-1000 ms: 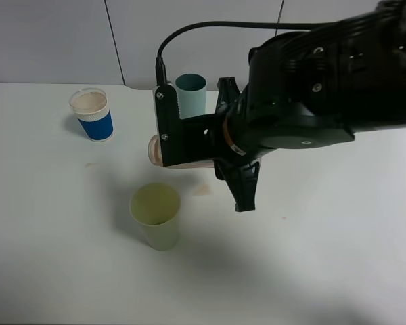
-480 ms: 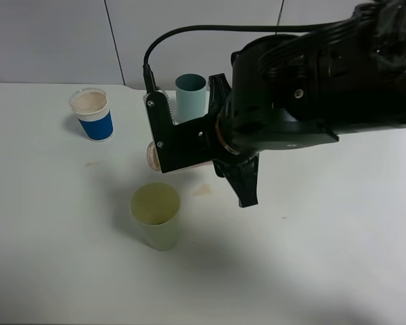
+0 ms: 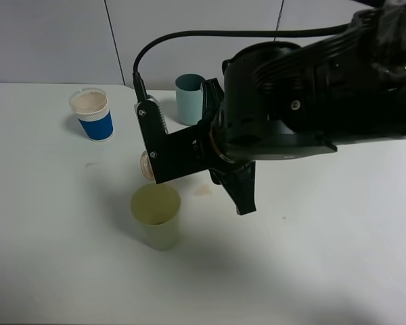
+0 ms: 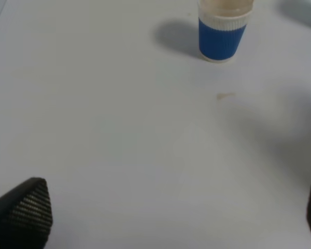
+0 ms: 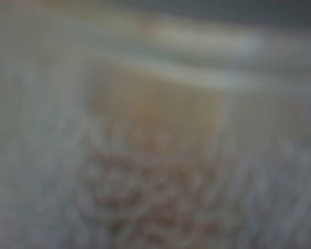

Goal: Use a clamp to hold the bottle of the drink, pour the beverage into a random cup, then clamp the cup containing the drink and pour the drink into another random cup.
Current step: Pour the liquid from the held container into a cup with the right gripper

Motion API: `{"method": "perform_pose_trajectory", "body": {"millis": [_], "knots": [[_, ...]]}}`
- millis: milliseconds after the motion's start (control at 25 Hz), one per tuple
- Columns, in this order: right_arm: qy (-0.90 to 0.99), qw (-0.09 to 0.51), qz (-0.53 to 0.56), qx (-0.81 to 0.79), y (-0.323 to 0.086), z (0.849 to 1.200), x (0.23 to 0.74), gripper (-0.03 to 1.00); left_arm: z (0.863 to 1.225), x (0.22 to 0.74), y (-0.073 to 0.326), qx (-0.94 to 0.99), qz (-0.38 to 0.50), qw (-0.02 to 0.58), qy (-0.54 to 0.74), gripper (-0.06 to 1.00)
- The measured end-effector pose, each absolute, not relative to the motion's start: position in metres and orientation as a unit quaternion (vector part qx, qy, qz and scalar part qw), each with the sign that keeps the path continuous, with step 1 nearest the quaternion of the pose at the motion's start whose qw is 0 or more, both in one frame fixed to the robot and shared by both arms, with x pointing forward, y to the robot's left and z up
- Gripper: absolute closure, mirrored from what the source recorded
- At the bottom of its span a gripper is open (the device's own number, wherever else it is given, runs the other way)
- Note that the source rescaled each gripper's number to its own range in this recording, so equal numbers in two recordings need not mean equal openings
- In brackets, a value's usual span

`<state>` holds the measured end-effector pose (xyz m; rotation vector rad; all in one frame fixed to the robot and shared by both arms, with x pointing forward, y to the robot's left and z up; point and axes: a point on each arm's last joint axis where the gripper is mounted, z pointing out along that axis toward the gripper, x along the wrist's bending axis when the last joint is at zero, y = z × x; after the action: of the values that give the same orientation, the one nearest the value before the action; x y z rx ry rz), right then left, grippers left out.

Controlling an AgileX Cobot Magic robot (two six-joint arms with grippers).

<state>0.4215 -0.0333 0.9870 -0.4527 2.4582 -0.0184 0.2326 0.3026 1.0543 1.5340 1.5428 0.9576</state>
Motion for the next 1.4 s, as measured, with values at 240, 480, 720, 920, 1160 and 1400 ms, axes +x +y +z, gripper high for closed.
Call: {"method": "perform_pose_trajectory", "body": {"millis": [240,480,720,920,1160,1400], "knots": [[0.932,0.315,-0.025,-0.176,-0.036,0.987,0.421,0.97,1.054,0.233,0.303,0.599,0.374,0.373,0.602,-0.06],[0.926,0.311,-0.054,-0.206,-0.037,0.987,0.417,0.97,1.054,0.233,0.303,0.599,0.374,0.373,0.602,-0.06],[0.923,0.314,-0.064,-0.213,-0.038,0.988,0.418,0.97,1.054,0.233,0.303,0.599,0.374,0.373,0.602,-0.06],[0.923,0.314,-0.064,-0.213,-0.038,0.988,0.418,0.97,1.054,0.233,0.303,0.599,0.374,0.373,0.602,-0.06],[0.923,0.314,-0.063,-0.213,-0.038,0.988,0.418,0.97,1.054,0.233,0.303,0.599,0.374,0.373,0.602,-0.06],[0.926,0.32,-0.055,-0.193,-0.016,0.986,0.428,0.97,1.054,0.233,0.303,0.599,0.374,0.373,0.602,-0.06]]}}
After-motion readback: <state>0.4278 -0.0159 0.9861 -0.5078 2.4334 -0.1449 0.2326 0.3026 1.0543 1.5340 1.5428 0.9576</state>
